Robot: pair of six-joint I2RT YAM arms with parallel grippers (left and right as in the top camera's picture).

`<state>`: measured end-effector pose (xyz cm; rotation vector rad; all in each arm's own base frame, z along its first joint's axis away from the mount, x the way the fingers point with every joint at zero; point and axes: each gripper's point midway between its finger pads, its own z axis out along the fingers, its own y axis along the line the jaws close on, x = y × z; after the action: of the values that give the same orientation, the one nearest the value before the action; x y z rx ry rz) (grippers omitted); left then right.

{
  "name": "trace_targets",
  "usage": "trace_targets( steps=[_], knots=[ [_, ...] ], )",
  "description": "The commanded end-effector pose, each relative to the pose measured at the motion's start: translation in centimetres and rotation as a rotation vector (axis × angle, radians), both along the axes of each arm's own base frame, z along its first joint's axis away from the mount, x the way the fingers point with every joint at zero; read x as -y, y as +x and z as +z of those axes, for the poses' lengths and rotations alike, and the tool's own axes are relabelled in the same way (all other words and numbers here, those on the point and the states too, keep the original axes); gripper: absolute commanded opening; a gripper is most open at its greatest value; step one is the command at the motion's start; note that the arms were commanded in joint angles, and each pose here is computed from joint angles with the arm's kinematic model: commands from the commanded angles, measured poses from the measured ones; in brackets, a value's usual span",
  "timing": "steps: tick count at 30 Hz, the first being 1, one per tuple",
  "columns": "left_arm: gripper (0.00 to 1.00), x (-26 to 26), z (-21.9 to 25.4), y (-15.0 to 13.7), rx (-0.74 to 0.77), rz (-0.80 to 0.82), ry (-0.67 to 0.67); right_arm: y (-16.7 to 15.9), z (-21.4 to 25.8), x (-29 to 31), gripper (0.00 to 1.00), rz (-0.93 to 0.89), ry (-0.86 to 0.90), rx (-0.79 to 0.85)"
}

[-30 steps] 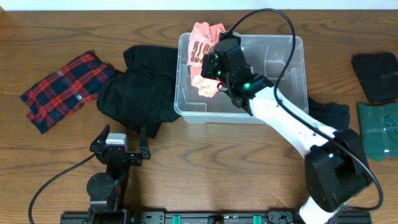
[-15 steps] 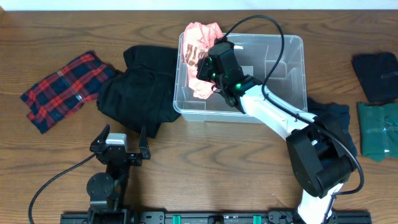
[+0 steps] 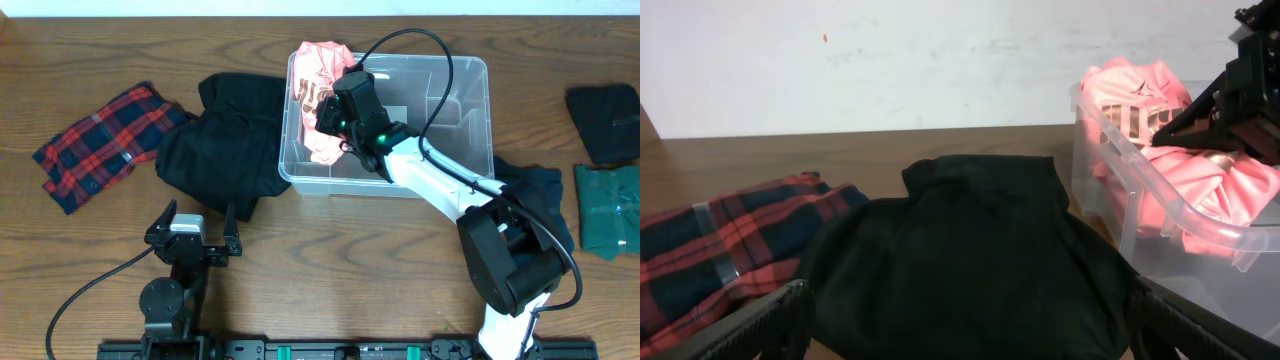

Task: Pack container
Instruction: 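Carry the pink shirt left into the clear bin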

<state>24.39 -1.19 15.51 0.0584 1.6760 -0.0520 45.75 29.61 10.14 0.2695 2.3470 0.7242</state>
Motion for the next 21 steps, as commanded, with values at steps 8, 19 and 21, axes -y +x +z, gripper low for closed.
trace_targets(
  steps=[8,19,21],
  knots=[
    [0.98,-0.1,-1.7,0.0,-0.044,0.005,-0.009,-1.9,-0.8,-2.1,0.01,0.056,-0.001,-0.045],
    [0.98,-0.1,-1.7,0.0,-0.044,0.005,-0.009,-1.4,-0.8,-1.3,0.07,0.014,-0.029,-0.025],
    [0.98,-0.1,-1.7,0.0,-0.044,0.006,-0.009,-1.2,-0.7,-1.1,0.12,0.004,-0.035,-0.018]
  ],
)
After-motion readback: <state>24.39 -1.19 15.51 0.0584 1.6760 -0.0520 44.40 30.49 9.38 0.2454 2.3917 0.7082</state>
